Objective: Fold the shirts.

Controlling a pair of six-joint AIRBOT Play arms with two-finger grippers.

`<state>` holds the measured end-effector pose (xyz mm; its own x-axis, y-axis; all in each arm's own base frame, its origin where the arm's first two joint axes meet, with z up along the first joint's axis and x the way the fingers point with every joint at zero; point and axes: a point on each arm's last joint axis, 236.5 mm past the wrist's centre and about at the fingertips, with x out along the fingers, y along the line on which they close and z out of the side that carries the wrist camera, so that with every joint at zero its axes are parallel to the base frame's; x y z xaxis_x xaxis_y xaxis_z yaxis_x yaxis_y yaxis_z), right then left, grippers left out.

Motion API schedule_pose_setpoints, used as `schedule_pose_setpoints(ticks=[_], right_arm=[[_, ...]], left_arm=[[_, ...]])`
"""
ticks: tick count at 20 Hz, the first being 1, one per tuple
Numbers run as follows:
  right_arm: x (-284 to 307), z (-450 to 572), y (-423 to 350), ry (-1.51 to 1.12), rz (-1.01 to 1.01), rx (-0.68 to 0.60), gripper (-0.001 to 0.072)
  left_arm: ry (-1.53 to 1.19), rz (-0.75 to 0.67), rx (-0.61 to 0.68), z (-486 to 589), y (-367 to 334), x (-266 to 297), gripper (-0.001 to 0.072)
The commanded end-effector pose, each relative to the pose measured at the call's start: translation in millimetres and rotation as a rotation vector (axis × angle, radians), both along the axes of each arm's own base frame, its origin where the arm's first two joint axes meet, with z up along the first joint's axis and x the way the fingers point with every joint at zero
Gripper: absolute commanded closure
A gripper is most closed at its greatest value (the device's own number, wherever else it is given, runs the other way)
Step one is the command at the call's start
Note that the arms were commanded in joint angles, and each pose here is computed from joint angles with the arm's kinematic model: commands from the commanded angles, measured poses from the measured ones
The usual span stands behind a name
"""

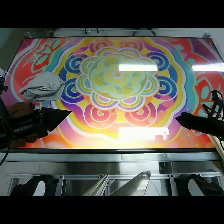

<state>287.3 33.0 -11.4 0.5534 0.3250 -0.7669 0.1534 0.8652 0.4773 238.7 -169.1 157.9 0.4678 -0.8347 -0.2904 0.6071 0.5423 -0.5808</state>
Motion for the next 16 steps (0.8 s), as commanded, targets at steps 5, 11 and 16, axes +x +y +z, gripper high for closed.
schedule_pose_setpoints(ticks=[5, 11, 16], right_arm=[[-0.1, 0.1, 0.3, 0.000, 0.001, 0.000, 0.0697], [-0.1, 0.1, 0.3, 0.000, 0.001, 0.000, 0.0697], [7.2, 2.2, -5.6, -0.028, -0.024, -0.014, 0.0697]], left_arm=[[-0.001, 0.001, 0.000, 0.2, 0.1, 0.0, 0.0710], [-0.001, 0.001, 0.000, 0.2, 0.1, 0.0, 0.0710], [-0.007, 0.009, -0.017, 4.3, -0.2, 2.0, 0.0709]])
